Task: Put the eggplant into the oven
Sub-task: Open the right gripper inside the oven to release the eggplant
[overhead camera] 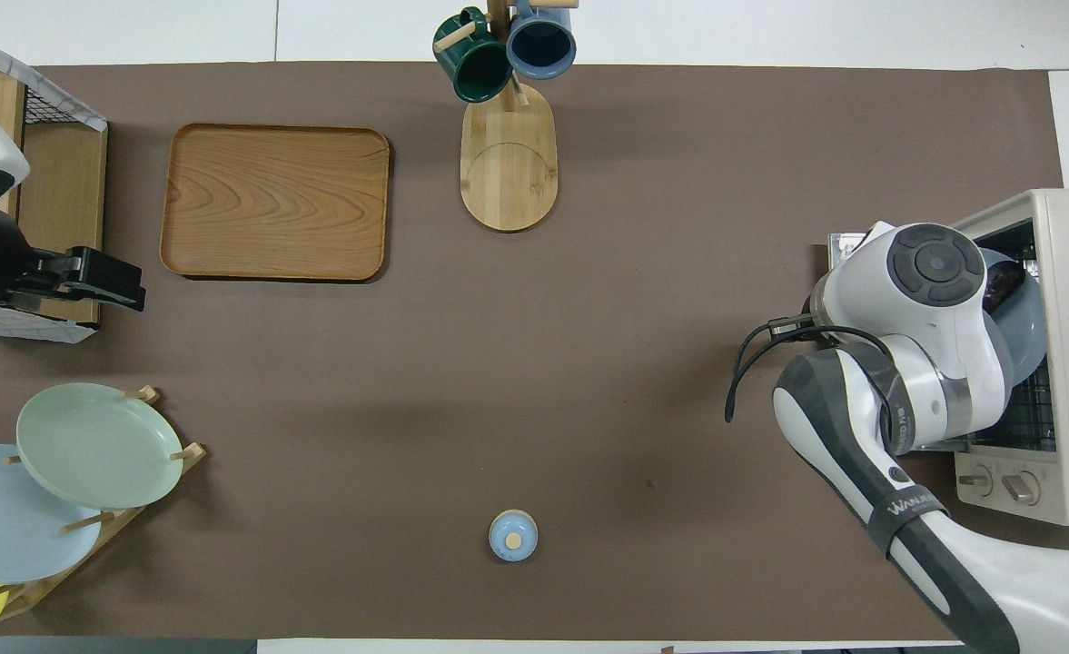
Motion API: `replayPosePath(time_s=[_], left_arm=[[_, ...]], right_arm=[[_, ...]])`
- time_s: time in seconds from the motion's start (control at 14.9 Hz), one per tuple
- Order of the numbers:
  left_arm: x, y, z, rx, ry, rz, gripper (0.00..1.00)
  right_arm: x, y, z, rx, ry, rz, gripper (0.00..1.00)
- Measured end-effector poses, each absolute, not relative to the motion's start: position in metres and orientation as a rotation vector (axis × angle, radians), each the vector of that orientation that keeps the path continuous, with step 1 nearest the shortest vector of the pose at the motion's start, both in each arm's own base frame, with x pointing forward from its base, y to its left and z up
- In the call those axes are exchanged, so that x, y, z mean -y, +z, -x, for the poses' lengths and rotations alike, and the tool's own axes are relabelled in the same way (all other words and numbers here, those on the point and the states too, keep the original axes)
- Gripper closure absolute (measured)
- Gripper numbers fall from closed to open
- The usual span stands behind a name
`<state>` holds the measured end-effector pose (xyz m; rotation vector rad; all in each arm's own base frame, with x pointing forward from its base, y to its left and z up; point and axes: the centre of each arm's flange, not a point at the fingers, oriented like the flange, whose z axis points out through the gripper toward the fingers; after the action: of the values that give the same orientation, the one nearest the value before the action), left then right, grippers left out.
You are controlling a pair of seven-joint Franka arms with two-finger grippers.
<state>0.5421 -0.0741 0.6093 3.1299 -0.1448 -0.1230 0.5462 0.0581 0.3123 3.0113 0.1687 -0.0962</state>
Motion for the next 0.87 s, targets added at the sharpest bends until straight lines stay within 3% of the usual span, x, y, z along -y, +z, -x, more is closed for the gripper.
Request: replayPosePath(time_s=[0.87], left_arm=[[0.074,0.609,-0.542,0.145,-0.123,-3.130,0.00]], right_arm=[[-0.040,0.306,-0.548,-0.218,-0.107,-2.955,0.99]])
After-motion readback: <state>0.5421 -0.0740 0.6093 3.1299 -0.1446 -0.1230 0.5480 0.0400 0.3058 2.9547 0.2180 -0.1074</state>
